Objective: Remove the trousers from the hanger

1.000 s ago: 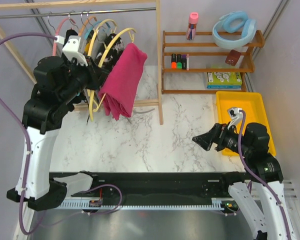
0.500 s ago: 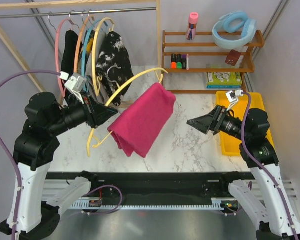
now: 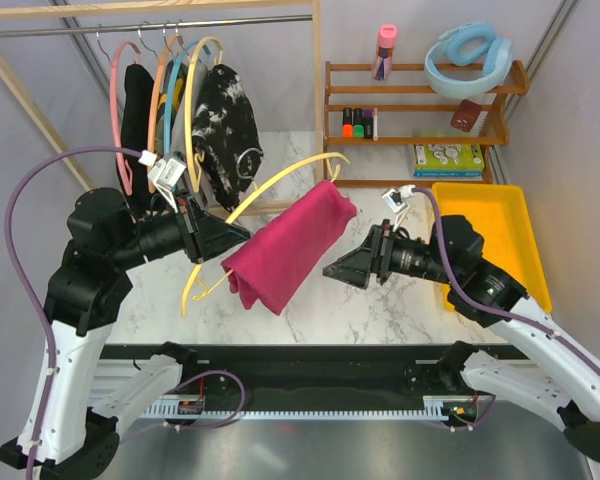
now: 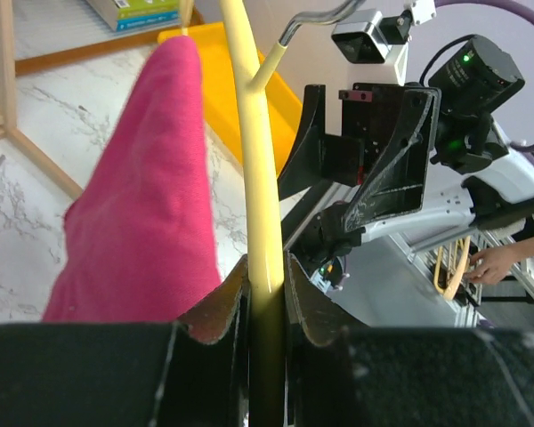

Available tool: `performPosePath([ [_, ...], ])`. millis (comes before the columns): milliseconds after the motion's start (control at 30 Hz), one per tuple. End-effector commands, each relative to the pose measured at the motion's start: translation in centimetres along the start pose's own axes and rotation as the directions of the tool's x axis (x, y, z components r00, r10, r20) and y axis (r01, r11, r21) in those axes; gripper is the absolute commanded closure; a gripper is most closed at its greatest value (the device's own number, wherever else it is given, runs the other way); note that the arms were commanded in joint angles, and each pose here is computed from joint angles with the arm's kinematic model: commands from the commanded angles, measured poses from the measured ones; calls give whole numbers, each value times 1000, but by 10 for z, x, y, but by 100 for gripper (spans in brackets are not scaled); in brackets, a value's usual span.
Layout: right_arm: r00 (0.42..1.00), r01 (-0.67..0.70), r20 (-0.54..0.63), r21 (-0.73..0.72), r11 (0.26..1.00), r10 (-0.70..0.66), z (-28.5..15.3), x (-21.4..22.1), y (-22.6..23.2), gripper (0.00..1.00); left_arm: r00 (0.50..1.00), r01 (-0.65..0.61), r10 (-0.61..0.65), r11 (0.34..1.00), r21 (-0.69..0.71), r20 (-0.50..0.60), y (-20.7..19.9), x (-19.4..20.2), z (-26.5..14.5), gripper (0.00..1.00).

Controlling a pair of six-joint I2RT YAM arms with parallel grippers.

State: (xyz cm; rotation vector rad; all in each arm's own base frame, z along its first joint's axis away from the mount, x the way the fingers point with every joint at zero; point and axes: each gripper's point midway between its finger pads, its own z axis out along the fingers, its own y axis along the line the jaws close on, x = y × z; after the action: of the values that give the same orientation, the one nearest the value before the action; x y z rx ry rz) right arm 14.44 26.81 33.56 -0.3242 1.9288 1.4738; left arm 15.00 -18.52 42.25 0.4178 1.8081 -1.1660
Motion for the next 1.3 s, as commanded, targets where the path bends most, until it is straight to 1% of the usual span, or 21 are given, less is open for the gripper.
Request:
performPosePath([
  [0, 988, 88, 124, -10, 996, -86, 13, -31, 33, 5, 980, -147, 124, 978, 147, 154, -42, -33, -13, 98],
  [100, 987, 123, 106, -18, 992, -120, 23, -29, 41, 6, 981, -134, 111, 980, 148, 157, -44, -33, -14, 98],
  [200, 980, 194, 47, 17, 981, -195, 34, -14, 38, 9, 982, -129, 103, 977, 168, 157, -49, -34, -15, 98],
  [233, 978, 203, 29, 96, 974, -207, 38, -10, 22, 9, 981, -129, 102, 978, 163, 164, -49, -35, -16, 98],
  [267, 971, 235, 12, 105, 966, -238, 40, -4, 23, 9, 982, -123, 96, 978, 166, 161, -49, -35, -16, 98],
  [333, 968, 249, -4, 134, 959, -251, 43, 2, 15, 9, 983, -121, 94, 977, 177, 155, -51, -34, -17, 98],
  [400, 970, 240, -4, 111, 964, -241, 45, 6, 17, 8, 986, -103, 78, 980, 173, 149, -49, -32, -15, 98],
  [467, 974, 209, 74, 87, 974, -215, 48, -8, 29, 7, 987, -108, 83, 976, 187, 136, -49, -29, -14, 98],
  [500, 981, 145, 116, 85, 986, -154, 48, -16, 35, 7, 987, -110, 86, 977, 183, 136, -47, -26, -14, 98],
  [567, 967, 113, 225, 33, 993, -118, 44, -44, 58, 7, 985, -116, 91, 978, 176, 144, -46, -26, -15, 98],
  [700, 938, 129, 321, 18, 991, -128, 37, -82, 87, 7, 985, -128, 102, 972, 198, 139, -49, -25, -15, 98],
  [733, 938, 194, 277, 85, 977, -211, 41, -79, 77, 7, 985, -133, 105, 970, 205, 138, -51, -24, -17, 98],
  [767, 922, 235, 297, 79, 969, -248, 32, -95, 95, 7, 985, -138, 110, 967, 215, 134, -53, -23, -17, 98],
  [800, 918, 282, 267, 84, 956, -295, 30, -95, 99, 7, 985, -143, 115, 964, 227, 131, -56, -23, -19, 98],
  [833, 911, 346, 184, 142, 927, -368, 32, -87, 85, 7, 985, -147, 120, 958, 247, 121, -60, -20, -20, 98],
  [867, 895, 382, 191, 138, 914, -403, 23, -96, 97, 7, 986, -151, 124, 954, 260, 115, -63, -19, -21, 98],
  [933, 875, 441, 140, 167, 882, -464, 11, -93, 93, 7, 985, -159, 133, 946, 284, 106, -67, -16, -24, 98],
  [967, 835, 507, 136, 184, 842, -533, 2, -100, 95, 7, 986, -155, 131, 944, 291, 99, -68, -14, -24, 98],
  [1067, 753, 626, 93, 200, 754, -651, -18, -103, 95, 7, 989, -147, 130, 935, 321, 74, -71, -9, -25, 98],
  [1200, 696, 703, 43, 164, 693, -717, -26, -101, 102, 9, 989, -146, 135, 924, 353, 56, -75, -2, -28, 98],
  [1267, 684, 716, 26, 165, 678, -729, -26, -101, 100, 11, 990, -143, 136, 918, 370, 44, -77, 1, -30, 98],
])
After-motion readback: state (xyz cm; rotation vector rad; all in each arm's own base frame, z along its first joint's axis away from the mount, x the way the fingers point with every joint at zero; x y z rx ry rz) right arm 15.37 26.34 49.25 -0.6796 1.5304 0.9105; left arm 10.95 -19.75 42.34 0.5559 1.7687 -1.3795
